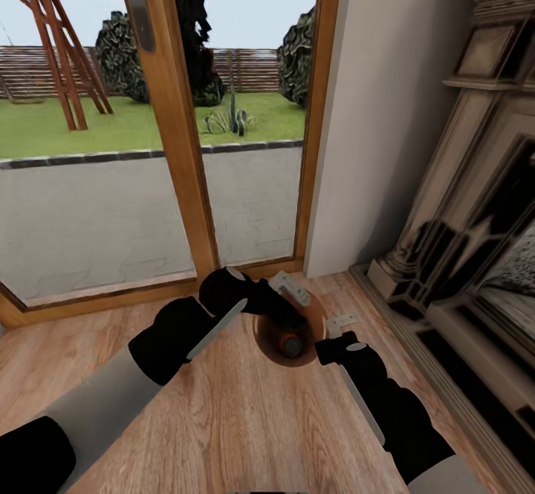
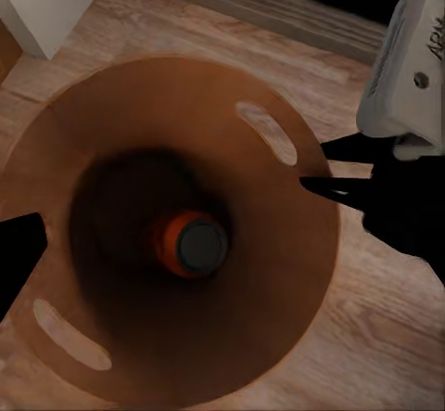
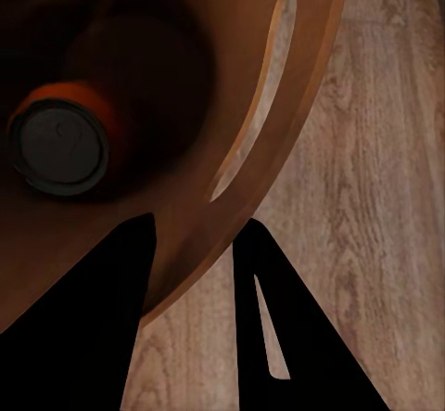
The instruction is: Put the three can of soda from the living room inside the tash can in the kitchen.
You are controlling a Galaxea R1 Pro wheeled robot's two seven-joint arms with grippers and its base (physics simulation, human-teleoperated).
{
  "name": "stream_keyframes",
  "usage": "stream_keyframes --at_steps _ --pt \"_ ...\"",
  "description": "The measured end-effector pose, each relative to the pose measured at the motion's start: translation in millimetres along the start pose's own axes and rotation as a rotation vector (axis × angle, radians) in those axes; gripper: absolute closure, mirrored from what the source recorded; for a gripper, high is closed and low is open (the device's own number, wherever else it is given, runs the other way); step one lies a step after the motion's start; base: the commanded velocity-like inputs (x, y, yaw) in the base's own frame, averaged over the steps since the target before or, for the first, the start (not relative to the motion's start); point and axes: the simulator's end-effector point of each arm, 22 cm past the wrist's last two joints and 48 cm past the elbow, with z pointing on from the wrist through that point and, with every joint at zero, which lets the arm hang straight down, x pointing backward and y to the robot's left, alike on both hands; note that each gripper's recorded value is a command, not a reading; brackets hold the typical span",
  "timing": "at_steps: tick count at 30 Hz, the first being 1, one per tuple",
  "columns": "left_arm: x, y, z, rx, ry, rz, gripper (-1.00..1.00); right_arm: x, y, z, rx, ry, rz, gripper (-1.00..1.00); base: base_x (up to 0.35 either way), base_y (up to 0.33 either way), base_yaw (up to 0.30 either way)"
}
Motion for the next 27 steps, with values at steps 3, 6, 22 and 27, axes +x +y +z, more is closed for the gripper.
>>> stream_keyframes --at_steps 3,6,22,27 --pt "0.6 8.3 -10.7 -0.011 -0.015 0.014 -1.00 0.2 -0.9 0.1 0.001 0.000 0.001 1.00 0.000 0.000 0.000" --pt "4.8 18.1 -17.6 -0.025 -0.018 0.019 -1.00 0.3 -1.4 0.1 0.002 0.001 0.001 1.00 0.000 0.000 0.000" --pt "16.5 164.6 -114.2 -0.135 -0.215 -0.254 -1.00 1.8 -9.2 0.6 0.009 0.002 0.007 1.00 0.000 0.000 0.000" --pt "68.2 165.8 -90.7 -0.157 -0.224 -0.286 -1.00 0.3 -10.6 -0.1 0.007 -0.002 0.012 1.00 0.000 0.000 0.000"
